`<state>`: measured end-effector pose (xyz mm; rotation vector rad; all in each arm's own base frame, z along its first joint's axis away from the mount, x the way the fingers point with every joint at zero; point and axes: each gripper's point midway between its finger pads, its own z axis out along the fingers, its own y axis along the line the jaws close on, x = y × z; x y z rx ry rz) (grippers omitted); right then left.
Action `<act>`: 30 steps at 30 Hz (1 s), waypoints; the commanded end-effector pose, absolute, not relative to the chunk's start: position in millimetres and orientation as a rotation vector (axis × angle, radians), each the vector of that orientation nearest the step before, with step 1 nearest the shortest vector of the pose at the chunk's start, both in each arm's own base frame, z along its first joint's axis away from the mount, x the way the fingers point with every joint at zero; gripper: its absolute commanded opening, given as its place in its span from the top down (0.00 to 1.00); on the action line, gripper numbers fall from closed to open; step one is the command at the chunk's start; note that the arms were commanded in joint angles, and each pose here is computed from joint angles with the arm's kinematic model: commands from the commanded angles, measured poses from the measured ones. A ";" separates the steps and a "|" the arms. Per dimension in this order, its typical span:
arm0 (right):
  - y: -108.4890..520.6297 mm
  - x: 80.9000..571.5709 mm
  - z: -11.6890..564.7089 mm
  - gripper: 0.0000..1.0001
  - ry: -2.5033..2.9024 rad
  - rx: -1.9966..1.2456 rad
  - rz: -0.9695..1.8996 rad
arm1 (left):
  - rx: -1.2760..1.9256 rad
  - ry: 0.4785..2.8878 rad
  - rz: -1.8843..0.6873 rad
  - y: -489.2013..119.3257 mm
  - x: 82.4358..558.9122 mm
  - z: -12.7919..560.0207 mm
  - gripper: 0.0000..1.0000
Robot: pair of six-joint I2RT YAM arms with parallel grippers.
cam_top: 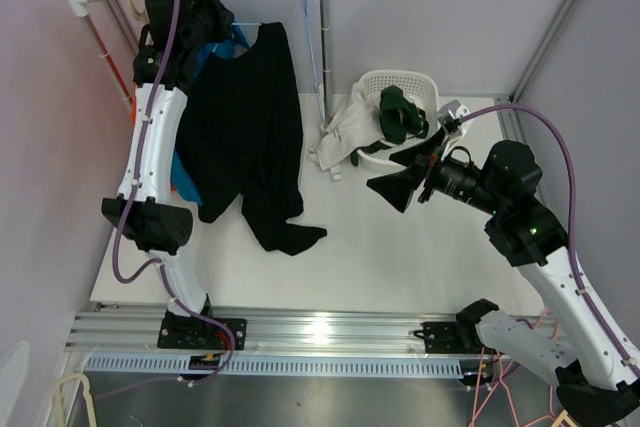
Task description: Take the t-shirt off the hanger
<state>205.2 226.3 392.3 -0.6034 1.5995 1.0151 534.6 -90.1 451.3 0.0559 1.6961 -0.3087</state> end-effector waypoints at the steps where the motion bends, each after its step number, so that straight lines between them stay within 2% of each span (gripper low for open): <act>1: 227.0 201.8 402.5 0.01 1.557 -0.611 1.030 | 0.024 1.500 -0.291 -81.7 512.0 527.4 0.99; 8: 225.8 203.8 401.1 0.01 1.560 -0.603 1.017 | -0.013 1.426 -0.303 -75.4 482.5 563.3 0.99; 14: 239.6 212.2 403.9 0.00 1.540 -0.626 1.047 | -0.236 1.492 -0.240 -53.1 454.6 550.4 0.99; 22: 305.6 194.5 406.0 0.00 1.474 -0.765 1.183 | -0.244 1.437 -0.308 -76.3 385.5 571.5 1.00; 30: 404.0 130.8 408.0 0.01 1.294 -0.961 1.309 | -0.499 1.448 -0.194 -66.4 349.4 548.3 0.99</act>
